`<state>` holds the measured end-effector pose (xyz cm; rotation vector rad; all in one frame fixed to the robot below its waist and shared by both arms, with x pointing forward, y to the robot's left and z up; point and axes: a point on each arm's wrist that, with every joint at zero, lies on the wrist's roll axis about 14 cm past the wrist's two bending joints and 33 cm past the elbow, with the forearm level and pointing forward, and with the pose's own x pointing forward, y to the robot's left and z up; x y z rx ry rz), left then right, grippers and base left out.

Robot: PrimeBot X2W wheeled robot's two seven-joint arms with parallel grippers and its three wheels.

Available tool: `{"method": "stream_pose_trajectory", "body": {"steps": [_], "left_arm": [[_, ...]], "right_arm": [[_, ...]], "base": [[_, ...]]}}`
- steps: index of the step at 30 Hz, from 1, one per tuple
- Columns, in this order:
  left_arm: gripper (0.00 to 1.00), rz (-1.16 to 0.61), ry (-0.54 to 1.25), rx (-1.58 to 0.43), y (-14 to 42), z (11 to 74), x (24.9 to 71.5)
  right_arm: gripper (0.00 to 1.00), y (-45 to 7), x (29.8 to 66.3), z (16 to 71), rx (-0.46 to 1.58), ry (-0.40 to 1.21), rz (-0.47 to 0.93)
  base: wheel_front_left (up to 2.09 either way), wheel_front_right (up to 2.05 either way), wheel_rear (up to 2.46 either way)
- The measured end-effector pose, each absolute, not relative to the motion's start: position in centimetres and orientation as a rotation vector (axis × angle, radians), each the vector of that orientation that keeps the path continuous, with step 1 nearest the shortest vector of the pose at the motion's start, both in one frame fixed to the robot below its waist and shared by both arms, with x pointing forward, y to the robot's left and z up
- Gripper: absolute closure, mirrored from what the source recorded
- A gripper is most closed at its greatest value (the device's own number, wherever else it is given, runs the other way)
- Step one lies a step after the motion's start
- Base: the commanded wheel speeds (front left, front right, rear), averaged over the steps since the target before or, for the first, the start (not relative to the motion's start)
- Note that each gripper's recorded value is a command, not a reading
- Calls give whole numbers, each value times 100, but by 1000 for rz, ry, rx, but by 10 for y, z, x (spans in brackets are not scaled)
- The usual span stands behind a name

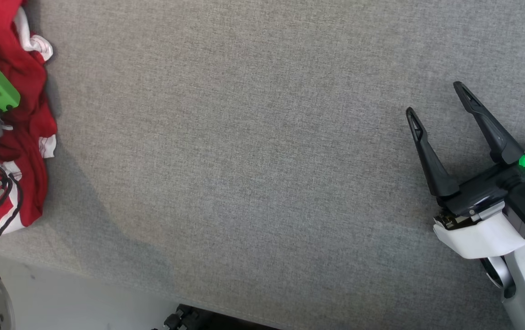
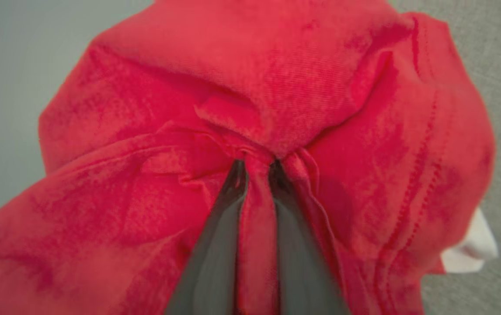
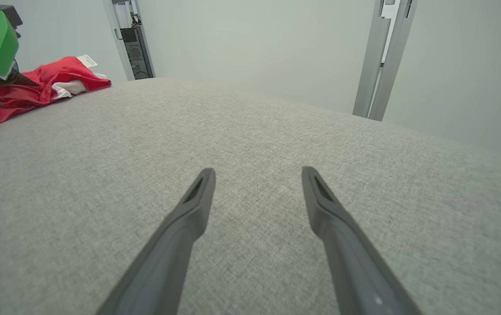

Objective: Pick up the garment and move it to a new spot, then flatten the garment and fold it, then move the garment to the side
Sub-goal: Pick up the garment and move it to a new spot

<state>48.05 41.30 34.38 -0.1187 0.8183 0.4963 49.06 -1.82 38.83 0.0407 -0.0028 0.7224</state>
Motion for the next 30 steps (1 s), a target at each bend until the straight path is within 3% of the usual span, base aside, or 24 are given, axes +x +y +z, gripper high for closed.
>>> {"method": "stream_pose_trajectory", "body": {"steps": [6, 14, 21, 30], "left_arm": [[100, 471, 633, -49, 420, 378, 497], [100, 440, 336, 18, 430, 468, 513], [100, 285, 82, 33, 389, 564, 531], [100, -5, -47, -1, 290, 624, 523]], "right_arm": [[0, -14, 487, 393, 47, 0, 725], [0, 1, 468, 413, 80, 10, 740], [0, 9, 454, 453, 125, -43, 717], [0, -19, 450, 511, 146, -162, 578]], "base": [[0, 0, 0], [0, 0, 0], [0, 0, 0], [0, 0, 0]]}}
